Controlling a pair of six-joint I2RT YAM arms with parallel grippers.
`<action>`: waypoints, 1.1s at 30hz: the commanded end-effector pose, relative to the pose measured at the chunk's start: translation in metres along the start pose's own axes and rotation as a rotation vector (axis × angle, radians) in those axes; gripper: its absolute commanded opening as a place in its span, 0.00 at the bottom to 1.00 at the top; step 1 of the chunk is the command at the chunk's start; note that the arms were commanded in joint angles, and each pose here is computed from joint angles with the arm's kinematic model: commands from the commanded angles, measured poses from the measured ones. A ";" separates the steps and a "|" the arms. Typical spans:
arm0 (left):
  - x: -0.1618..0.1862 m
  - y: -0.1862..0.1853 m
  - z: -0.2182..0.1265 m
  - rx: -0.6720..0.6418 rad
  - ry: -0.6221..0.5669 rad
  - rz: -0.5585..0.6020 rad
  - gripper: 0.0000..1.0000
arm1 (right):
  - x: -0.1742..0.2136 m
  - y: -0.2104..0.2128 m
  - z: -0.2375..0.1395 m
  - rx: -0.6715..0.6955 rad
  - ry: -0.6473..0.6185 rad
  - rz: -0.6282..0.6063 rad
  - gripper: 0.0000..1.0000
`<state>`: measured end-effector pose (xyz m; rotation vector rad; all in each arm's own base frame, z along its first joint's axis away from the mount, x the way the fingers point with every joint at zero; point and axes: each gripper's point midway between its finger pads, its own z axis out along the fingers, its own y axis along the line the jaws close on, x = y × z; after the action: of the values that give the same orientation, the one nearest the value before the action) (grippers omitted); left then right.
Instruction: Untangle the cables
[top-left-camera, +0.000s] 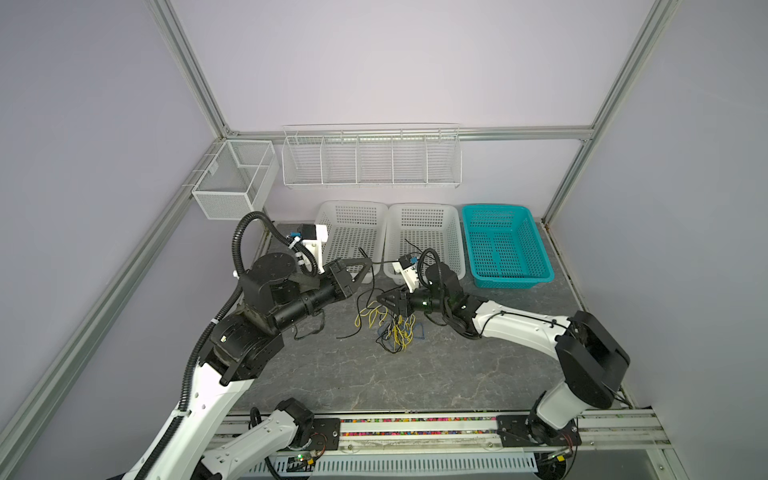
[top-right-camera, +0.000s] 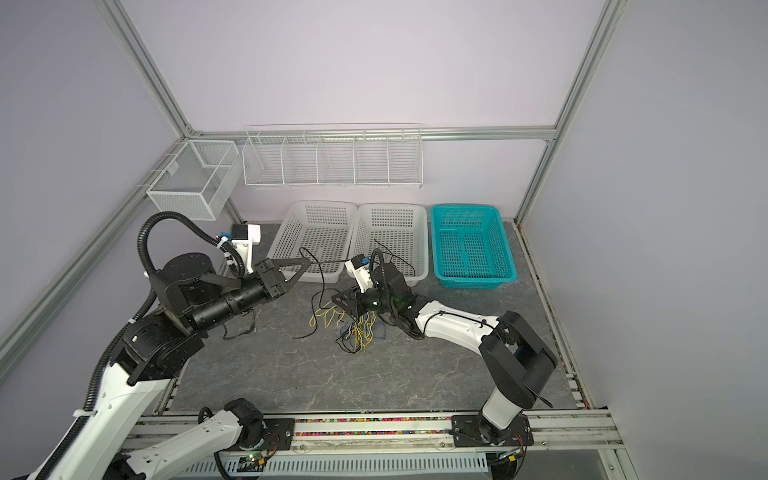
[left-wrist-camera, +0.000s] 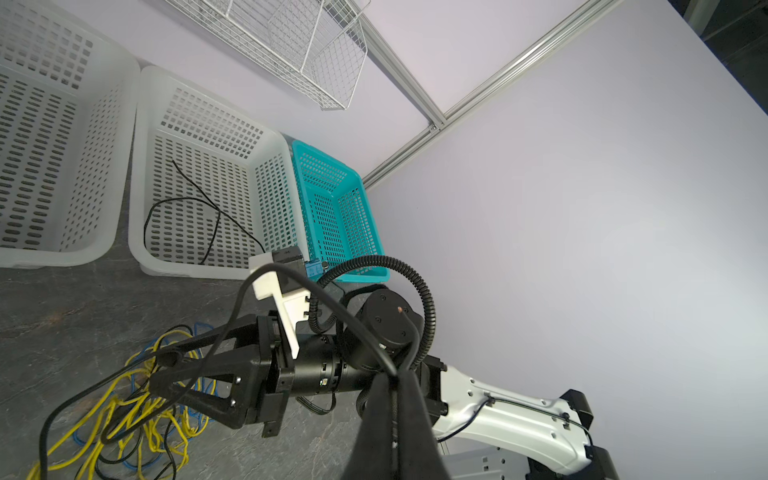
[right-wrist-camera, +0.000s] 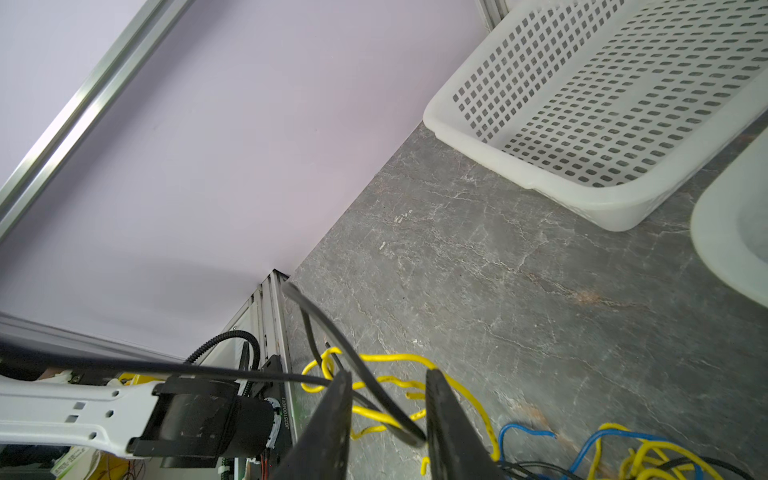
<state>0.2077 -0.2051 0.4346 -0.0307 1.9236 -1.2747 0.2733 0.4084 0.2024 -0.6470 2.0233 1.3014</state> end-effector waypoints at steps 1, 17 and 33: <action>0.003 -0.002 -0.002 0.023 -0.001 -0.001 0.00 | -0.011 0.009 0.000 -0.025 -0.034 -0.030 0.21; 0.057 0.081 0.018 -0.159 0.097 -0.022 0.39 | -0.056 0.036 -0.096 0.203 -0.154 -0.192 0.07; 0.100 0.082 0.046 0.000 0.188 -0.088 0.66 | -0.091 0.072 -0.148 0.248 -0.219 -0.262 0.07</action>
<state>0.2043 -0.2292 0.2892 -0.0333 2.1652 -1.2865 0.2507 0.3107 0.3431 -0.5941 1.8444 0.9271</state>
